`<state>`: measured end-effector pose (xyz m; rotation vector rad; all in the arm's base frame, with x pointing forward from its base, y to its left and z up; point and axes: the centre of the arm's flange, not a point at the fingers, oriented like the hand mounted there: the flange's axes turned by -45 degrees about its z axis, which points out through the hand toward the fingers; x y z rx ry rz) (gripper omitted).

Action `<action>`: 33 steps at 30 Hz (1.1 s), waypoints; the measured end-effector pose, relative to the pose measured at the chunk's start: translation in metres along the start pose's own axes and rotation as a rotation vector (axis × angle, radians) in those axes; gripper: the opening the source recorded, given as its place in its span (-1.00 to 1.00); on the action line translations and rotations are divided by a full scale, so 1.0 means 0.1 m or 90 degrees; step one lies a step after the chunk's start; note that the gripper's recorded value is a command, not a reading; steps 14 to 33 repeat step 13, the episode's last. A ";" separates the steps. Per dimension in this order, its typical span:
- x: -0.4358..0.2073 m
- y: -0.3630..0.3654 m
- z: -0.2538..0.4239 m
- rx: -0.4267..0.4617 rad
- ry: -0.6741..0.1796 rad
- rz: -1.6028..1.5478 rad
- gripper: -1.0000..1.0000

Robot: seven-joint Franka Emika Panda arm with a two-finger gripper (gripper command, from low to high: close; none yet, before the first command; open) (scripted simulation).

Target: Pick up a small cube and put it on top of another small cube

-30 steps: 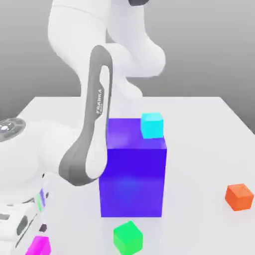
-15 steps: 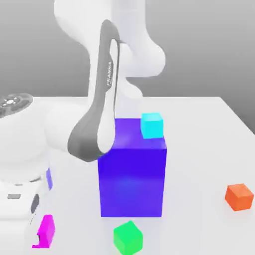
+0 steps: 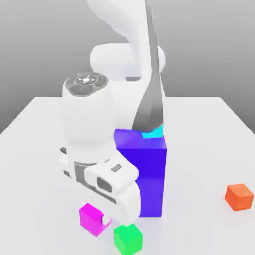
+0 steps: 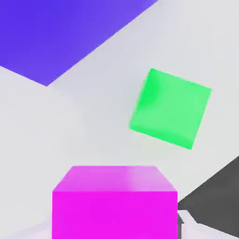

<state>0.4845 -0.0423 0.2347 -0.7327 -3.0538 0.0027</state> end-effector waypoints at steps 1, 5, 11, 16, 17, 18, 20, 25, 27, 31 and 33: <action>0.06 0.06 -0.02 0.000 0.000 -0.040 -1.00; 0.29 0.28 -0.08 0.000 -0.001 -0.198 -1.00; 0.33 0.32 0.52 -0.001 -0.001 -0.234 1.00; 0.33 0.32 0.52 -0.001 -0.001 -0.234 1.00; 0.33 0.32 0.52 -0.001 -0.001 -0.234 1.00; 0.33 0.32 0.52 -0.001 -0.001 -0.234 1.00; 0.33 0.32 0.52 -0.001 -0.001 -0.234 1.00; 0.33 0.32 0.52 -0.001 -0.001 -0.234 1.00; 0.33 0.32 0.52 -0.001 -0.001 -0.234 1.00; 0.33 0.32 0.52 -0.001 -0.001 -0.234 1.00; 0.33 0.32 0.52 -0.001 -0.001 -0.234 1.00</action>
